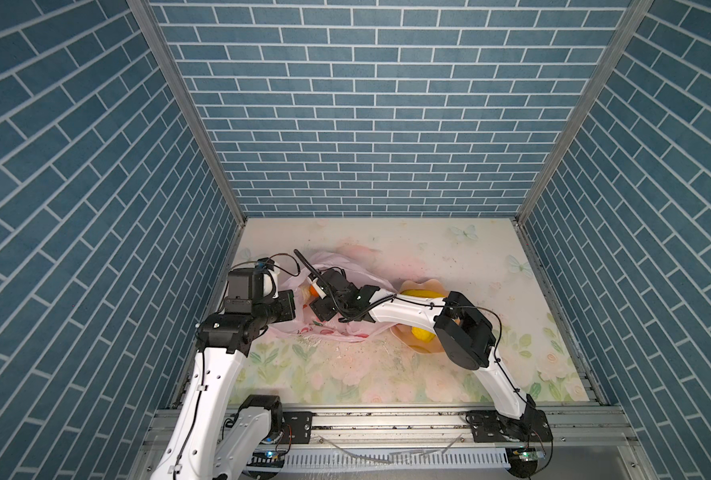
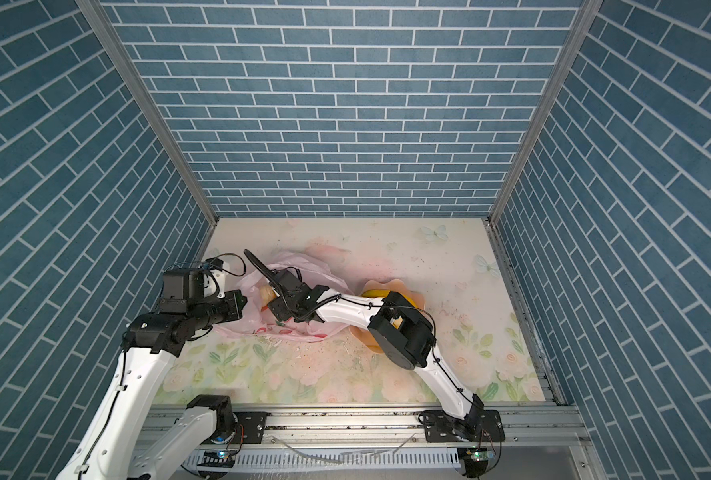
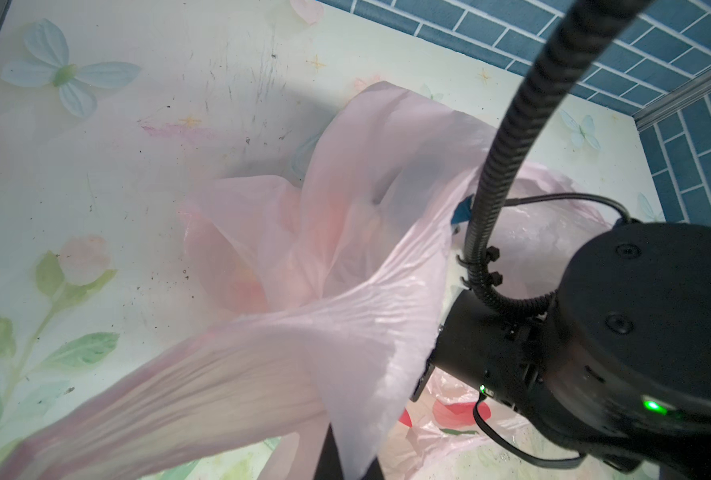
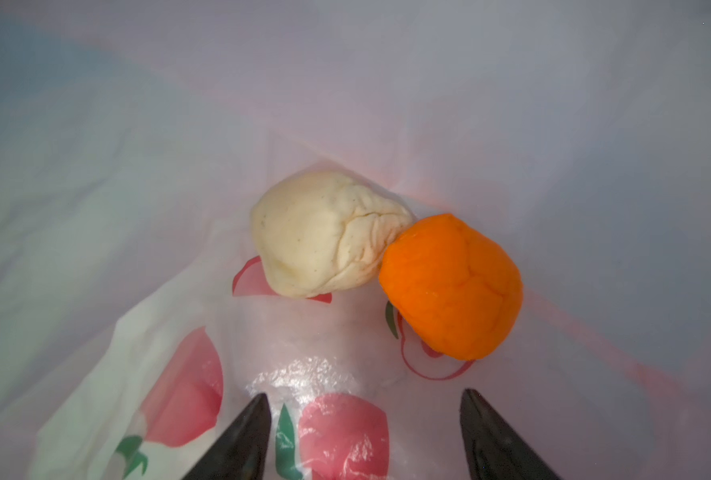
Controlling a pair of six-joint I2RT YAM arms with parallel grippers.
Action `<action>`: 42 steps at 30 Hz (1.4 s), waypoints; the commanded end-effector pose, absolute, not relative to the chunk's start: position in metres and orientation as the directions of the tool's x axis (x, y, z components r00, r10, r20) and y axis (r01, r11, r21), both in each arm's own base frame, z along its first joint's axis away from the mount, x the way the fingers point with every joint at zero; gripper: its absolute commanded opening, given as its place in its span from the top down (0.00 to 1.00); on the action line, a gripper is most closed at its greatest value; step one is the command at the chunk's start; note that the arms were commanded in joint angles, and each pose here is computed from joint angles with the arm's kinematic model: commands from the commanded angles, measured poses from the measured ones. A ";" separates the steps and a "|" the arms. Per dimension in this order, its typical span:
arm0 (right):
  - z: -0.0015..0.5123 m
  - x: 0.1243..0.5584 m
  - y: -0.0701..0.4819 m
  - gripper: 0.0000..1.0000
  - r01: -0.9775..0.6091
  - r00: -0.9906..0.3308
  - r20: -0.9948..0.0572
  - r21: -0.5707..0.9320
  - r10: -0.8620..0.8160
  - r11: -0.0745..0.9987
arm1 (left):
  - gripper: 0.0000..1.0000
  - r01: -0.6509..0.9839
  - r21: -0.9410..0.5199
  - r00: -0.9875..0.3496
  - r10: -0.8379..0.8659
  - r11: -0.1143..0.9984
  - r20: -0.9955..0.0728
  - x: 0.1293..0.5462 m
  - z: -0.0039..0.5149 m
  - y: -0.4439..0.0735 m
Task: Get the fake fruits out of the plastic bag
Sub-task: 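Move the right gripper back into the bag toward the orange fruit, then lower the right gripper onto the orange fruit and close on it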
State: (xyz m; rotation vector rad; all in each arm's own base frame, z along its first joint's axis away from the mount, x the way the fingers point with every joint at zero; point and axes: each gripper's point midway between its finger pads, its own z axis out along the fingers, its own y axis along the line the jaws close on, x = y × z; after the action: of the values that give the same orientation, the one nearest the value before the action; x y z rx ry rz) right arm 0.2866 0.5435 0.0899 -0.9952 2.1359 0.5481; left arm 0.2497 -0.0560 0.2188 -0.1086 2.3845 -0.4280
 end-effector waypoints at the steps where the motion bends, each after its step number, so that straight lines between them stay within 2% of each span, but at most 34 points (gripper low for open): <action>1: 0.096 0.303 0.549 0.25 -0.696 -0.527 -0.768 0.144 -0.364 0.703 | 1.00 0.069 -0.343 -0.757 -0.175 0.937 -0.629 0.245 0.214 -0.061; 11: 0.098 0.316 0.556 0.21 -0.559 -0.669 -0.727 0.355 -0.154 0.749 | 1.00 0.103 -0.358 -0.755 -0.162 0.928 -0.636 0.239 0.214 -0.066; 21: 0.098 0.332 0.553 0.20 -0.432 -0.738 -0.674 0.487 0.012 0.759 | 1.00 0.120 -0.380 -0.756 -0.163 0.917 -0.634 0.238 0.212 -0.071; 42: 0.069 0.351 0.562 0.18 -0.314 -0.813 -0.572 0.584 0.106 0.748 | 1.00 0.136 -0.408 -0.765 -0.166 0.903 -0.622 0.237 0.205 -0.077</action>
State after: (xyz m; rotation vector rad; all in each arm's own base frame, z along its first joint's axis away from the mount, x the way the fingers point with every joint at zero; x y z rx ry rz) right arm 0.3425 0.5558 0.0648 -0.2210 2.3528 0.8790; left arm 0.2383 -0.0737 0.2066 -0.0388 2.3771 -0.5553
